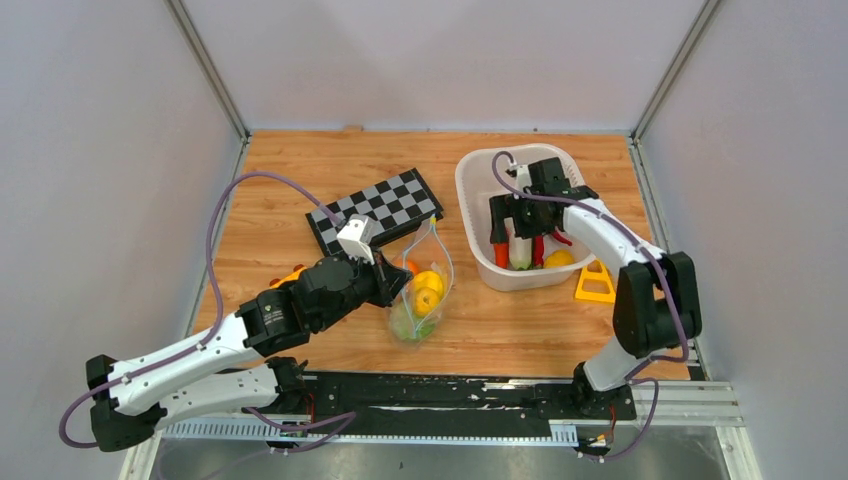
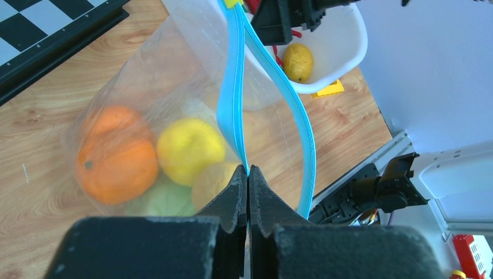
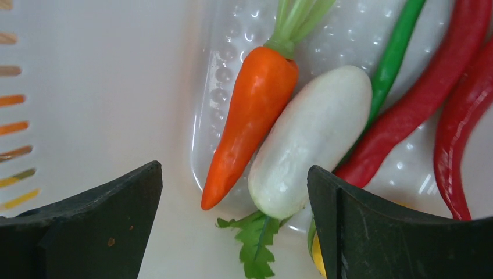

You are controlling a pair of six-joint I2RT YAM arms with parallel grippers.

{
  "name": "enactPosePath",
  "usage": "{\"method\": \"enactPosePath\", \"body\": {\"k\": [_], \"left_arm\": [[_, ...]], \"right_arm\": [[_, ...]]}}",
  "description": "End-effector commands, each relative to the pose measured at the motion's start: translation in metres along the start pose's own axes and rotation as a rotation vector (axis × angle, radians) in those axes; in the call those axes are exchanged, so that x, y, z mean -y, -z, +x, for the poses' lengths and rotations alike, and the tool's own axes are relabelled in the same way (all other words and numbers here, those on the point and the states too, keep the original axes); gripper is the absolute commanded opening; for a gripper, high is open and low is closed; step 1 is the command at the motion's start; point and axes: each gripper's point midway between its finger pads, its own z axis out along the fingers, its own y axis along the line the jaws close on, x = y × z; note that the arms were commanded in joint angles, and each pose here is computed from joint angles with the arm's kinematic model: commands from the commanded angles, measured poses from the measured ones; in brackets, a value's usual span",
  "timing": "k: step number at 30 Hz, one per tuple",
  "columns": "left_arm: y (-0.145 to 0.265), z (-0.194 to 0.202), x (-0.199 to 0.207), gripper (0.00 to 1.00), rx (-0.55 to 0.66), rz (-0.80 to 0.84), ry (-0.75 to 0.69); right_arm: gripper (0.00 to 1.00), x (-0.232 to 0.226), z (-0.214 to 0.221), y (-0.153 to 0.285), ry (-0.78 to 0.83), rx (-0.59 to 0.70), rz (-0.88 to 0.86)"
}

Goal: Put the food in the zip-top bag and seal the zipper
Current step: Pick up the fake vegetable from the bin.

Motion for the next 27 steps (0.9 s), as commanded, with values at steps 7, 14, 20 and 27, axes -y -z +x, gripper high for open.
{"method": "enactPosePath", "body": {"k": [7,14,20,27], "left_arm": [[0.006,-0.011,0.004,0.00,0.046,0.021,0.020],[0.004,-0.009,0.005,0.00,0.034,0.021,0.011],[0.004,-0.009,0.003,0.00,0.036,0.013,0.010],[0.005,-0.011,0.002,0.00,0.041,0.007,0.007]], "right_arm": [[0.93,0.005,0.017,-0.051,0.004,-0.162,-0.025],[0.89,0.028,0.028,-0.076,-0.014,-0.205,0.112],[0.89,0.045,0.014,-0.077,-0.040,-0.144,0.216],[0.62,0.052,-0.008,-0.075,-0.048,-0.060,0.266]]}}
